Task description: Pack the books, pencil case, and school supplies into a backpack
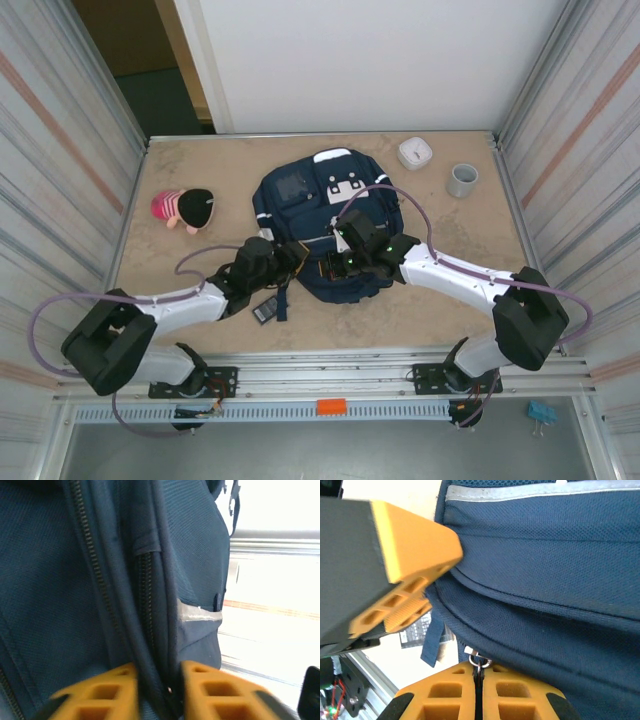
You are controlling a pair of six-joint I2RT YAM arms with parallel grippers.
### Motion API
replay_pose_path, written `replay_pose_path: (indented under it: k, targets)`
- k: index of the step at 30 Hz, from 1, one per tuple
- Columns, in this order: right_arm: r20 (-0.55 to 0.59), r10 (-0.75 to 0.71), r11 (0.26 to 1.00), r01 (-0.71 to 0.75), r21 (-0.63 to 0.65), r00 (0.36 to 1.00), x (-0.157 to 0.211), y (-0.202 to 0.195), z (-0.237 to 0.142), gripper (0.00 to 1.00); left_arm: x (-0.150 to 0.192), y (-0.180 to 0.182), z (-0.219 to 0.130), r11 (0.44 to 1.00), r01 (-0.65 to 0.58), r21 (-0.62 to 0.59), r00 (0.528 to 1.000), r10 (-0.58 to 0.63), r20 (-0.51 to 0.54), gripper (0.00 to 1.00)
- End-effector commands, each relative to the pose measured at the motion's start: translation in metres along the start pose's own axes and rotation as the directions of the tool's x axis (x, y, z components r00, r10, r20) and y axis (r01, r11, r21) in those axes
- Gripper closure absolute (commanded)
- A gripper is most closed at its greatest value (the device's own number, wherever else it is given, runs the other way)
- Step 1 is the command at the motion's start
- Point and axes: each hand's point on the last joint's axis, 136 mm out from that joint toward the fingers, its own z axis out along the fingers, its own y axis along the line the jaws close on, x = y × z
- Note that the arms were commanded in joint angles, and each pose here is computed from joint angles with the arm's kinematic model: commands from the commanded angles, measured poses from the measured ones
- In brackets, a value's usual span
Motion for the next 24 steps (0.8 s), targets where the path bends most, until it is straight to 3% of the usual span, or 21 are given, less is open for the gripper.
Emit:
replay_pose_path:
  k: [1,3,8,14,18,20,21,24]
  targets:
    - [0.041,-0.074,0.997,0.075,-0.029,0.996,-0.01,0.016,-0.018,1.0,-0.014,-0.002,0.001,1.0,-0.015,0.002,0.998,0.015,0.053,0.93]
    - [0.037,-0.076,0.997,0.075,0.027,0.996,-0.007,0.001,-0.026,1.0,-0.022,0.006,-0.002,0.999,-0.033,-0.04,0.997,0.035,0.063,1.0]
    - [0.03,-0.009,0.997,0.007,0.079,0.999,-0.003,-0.042,-0.045,1.0,-0.047,0.017,-0.019,0.984,-0.119,-0.133,0.99,0.127,0.053,1.0]
    - [0.004,0.043,0.984,-0.043,0.171,0.999,0.004,-0.095,-0.061,1.0,-0.075,0.021,-0.041,0.977,-0.152,-0.15,0.985,0.163,0.062,1.0]
    - [0.003,0.049,0.988,-0.049,0.146,0.999,0.002,-0.099,-0.065,1.0,-0.084,0.025,-0.049,0.969,-0.181,-0.171,0.979,0.193,0.059,1.0]
    - [0.006,0.031,0.997,-0.031,0.074,0.999,-0.002,-0.084,-0.065,1.0,-0.085,0.02,-0.052,0.962,-0.216,-0.169,0.972,0.228,0.053,0.99]
    - [0.014,0.022,0.999,-0.023,0.036,1.0,-0.004,-0.076,-0.065,1.0,-0.085,0.015,-0.053,0.958,-0.238,-0.16,0.967,0.249,0.049,0.94]
    - [0.037,-0.012,0.999,0.013,-0.042,0.999,-0.008,-0.054,-0.07,1.0,-0.08,-0.005,-0.06,0.933,-0.335,-0.129,0.94,0.341,0.03,0.61]
